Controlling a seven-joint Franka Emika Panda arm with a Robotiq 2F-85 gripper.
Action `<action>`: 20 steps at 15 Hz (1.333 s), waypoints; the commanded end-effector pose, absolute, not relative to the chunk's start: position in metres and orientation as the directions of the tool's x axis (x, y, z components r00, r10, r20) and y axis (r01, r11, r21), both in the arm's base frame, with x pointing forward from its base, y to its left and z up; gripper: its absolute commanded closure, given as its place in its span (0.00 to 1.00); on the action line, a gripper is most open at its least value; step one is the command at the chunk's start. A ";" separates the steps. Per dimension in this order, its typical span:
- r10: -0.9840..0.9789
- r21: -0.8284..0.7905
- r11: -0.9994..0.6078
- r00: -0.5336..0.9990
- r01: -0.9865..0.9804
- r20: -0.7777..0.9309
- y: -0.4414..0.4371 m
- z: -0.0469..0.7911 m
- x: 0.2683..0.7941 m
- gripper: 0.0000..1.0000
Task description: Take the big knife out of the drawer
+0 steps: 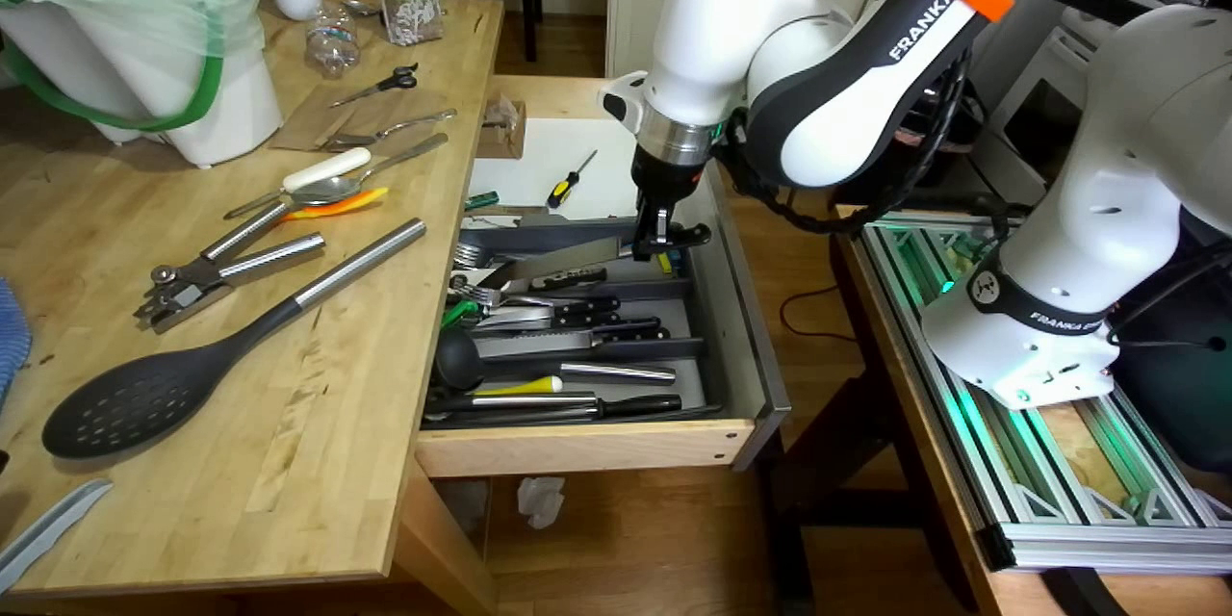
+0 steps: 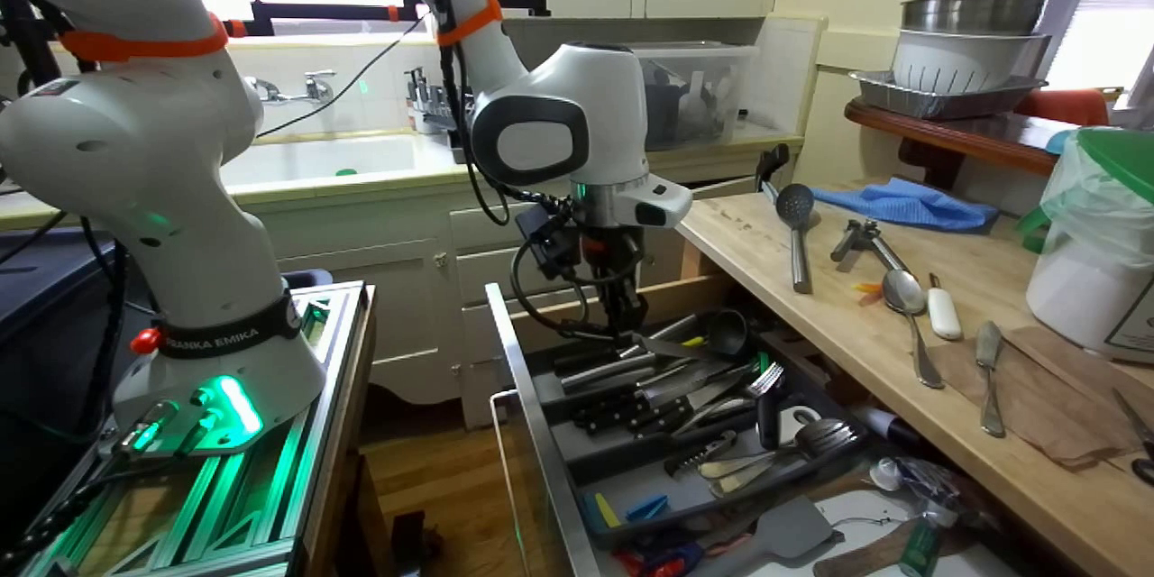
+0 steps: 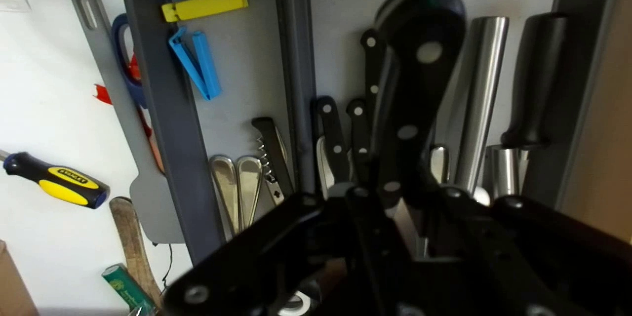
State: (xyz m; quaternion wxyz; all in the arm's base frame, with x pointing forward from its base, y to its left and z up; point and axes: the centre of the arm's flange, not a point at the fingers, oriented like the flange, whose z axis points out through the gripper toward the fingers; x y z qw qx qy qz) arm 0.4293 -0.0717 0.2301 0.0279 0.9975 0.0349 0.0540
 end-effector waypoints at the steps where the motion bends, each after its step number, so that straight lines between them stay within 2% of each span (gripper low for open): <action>1: 0.066 0.062 -0.996 0.988 0.058 0.143 -0.071 0.229 0.424 0.95; 6: 0.082 0.069 -0.995 0.986 0.072 0.148 -0.063 0.230 0.414 0.95; 12: 0.098 0.068 -0.994 0.979 0.087 0.179 -0.044 0.254 0.375 0.95; 20: -0.105 0.040 -0.992 0.948 -0.122 0.299 -0.039 0.282 0.386 0.95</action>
